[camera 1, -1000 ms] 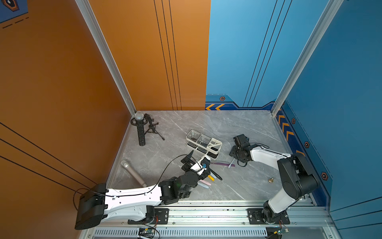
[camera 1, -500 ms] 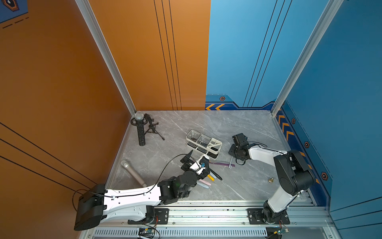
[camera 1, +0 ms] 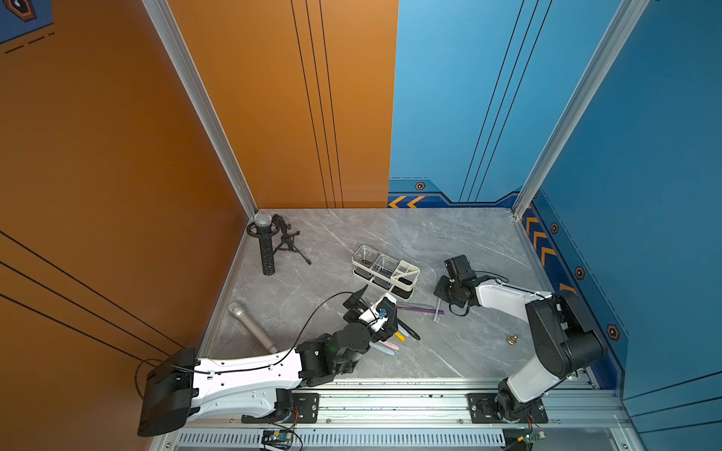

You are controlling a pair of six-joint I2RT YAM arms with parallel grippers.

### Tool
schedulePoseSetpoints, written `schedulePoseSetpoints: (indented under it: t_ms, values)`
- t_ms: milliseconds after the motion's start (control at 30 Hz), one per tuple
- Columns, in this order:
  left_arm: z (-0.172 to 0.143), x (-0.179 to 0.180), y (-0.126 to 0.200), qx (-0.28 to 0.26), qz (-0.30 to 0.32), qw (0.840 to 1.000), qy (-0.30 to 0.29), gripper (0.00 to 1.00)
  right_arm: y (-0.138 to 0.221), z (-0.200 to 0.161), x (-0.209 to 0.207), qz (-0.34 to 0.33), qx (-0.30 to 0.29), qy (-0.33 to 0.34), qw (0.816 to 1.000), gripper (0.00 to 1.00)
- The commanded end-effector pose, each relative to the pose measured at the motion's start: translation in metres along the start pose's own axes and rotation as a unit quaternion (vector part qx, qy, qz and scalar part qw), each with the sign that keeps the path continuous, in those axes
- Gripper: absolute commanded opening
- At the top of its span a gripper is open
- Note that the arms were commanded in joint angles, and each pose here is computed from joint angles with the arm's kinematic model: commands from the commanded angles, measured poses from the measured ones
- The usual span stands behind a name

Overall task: Place the toothbrush into the toothbrush holder
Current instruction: Pick up the toothbrush from the center of the board.

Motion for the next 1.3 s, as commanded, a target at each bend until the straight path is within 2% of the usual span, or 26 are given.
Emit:
schedulePoseSetpoints:
  t_ms: [0, 100, 167, 233, 333, 467, 567, 767, 900, 1067, 1167, 1267]
  values:
    - [0.004, -0.022, 0.007, -0.016, -0.079, 0.997, 0.0, 0.98, 0.028, -0.002, 0.007, 0.025, -0.001, 0.013, 1.0, 0.0]
    - [0.012, -0.03, 0.009, -0.018, -0.11, 0.993, 0.027, 0.98, 0.053, 0.001, 0.013, 0.036, -0.018, 0.024, 0.999, 0.0]
    - [0.021, -0.03, 0.005, 0.001, -0.111, 0.992, 0.059, 0.98, 0.07, 0.0, 0.019, 0.043, -0.035, 0.033, 0.998, 0.0]
    - [0.03, -0.036, 0.001, 0.02, -0.138, 0.986, 0.09, 0.98, 0.087, 0.001, 0.028, 0.059, -0.055, 0.042, 0.996, 0.0]
    - [0.043, -0.052, -0.006, 0.055, -0.193, 0.968, 0.148, 0.98, 0.114, 0.001, 0.042, 0.085, -0.089, 0.056, 0.991, 0.0]
    - [0.056, -0.073, -0.018, 0.099, -0.268, 0.928, 0.238, 1.0, 0.145, 0.004, 0.056, 0.118, -0.13, 0.063, 0.982, 0.0]
    - [0.055, -0.088, -0.027, 0.134, -0.3, 0.907, 0.264, 0.96, 0.157, 0.003, 0.065, 0.127, -0.136, 0.081, 0.979, 0.0]
    - [0.039, -0.112, -0.043, 0.188, -0.331, 0.881, 0.282, 0.94, 0.159, 0.001, 0.071, 0.134, -0.137, 0.093, 0.977, 0.0]
    - [0.022, -0.113, -0.053, 0.204, -0.322, 0.878, 0.291, 0.93, 0.16, -0.001, 0.075, 0.149, -0.137, 0.095, 0.975, 0.0]
    - [0.018, -0.113, -0.064, 0.201, -0.319, 0.874, 0.306, 0.92, 0.163, -0.002, 0.086, 0.183, -0.131, 0.084, 0.971, 0.0]
    - [0.02, -0.118, -0.071, 0.197, -0.322, 0.873, 0.309, 0.88, 0.164, -0.004, 0.089, 0.194, -0.126, 0.083, 0.969, 0.0]
    - [0.014, -0.122, -0.083, 0.21, -0.328, 0.865, 0.318, 0.77, 0.165, -0.005, 0.091, 0.201, -0.124, 0.085, 0.968, 0.0]
Point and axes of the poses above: each gripper's point midway between its finger pads, its own y axis back along the fingers, its own x axis along the line the jaws close on, z = x × y, the point moved 1 cm from there along y, back along the fingers, and after that the axes turned 5 degrees about y, right-handed, at the moved point
